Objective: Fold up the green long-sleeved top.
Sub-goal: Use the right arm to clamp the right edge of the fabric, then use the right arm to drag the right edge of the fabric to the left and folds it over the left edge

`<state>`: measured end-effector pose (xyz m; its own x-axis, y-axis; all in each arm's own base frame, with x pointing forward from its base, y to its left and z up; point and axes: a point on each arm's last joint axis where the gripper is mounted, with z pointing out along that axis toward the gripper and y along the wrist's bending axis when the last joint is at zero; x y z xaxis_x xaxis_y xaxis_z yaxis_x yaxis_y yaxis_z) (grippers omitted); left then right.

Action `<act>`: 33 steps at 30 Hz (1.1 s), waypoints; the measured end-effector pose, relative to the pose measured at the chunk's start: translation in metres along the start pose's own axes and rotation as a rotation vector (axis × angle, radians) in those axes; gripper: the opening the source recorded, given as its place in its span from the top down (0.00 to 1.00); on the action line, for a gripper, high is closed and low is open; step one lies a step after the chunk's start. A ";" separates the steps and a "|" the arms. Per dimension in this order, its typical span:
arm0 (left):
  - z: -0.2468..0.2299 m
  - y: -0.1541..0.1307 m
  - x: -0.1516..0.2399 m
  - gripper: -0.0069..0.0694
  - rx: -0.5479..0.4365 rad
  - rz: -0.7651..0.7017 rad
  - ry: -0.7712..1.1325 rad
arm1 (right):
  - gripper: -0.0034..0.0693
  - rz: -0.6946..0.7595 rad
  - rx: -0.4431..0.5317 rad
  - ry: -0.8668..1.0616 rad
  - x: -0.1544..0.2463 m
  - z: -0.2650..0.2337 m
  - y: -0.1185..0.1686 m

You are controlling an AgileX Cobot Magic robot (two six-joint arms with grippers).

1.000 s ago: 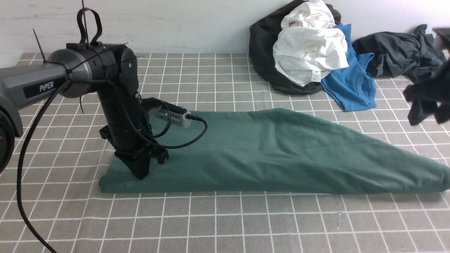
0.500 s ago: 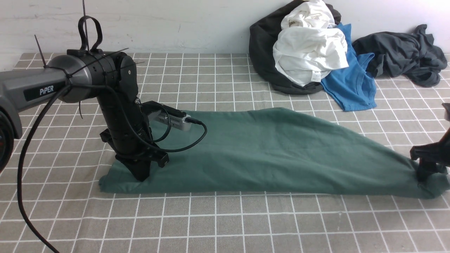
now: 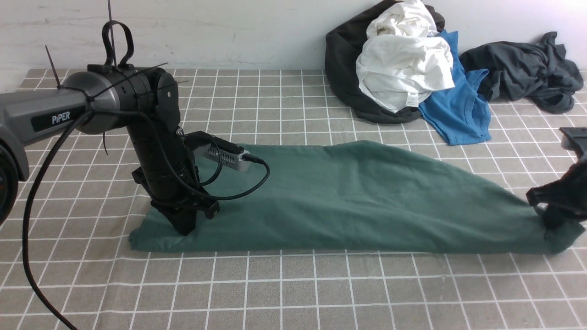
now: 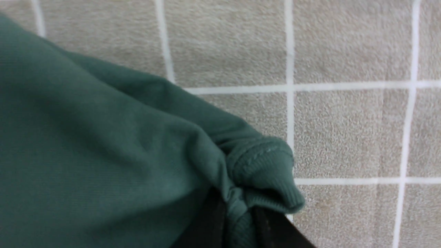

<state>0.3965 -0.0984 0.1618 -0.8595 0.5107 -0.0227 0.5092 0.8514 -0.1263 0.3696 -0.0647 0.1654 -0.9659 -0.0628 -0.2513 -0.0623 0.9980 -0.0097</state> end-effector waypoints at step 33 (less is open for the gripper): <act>-0.179 -0.043 0.057 0.92 -0.124 0.076 -0.353 | 0.84 -0.657 -0.185 -0.293 -0.058 -0.076 0.333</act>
<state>0.3335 -0.0847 0.3433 -0.7705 0.5189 -0.3702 0.5554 0.8315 0.0095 0.3861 0.2705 0.2504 -0.6100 -0.6165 -0.4977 -0.6706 0.7363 -0.0902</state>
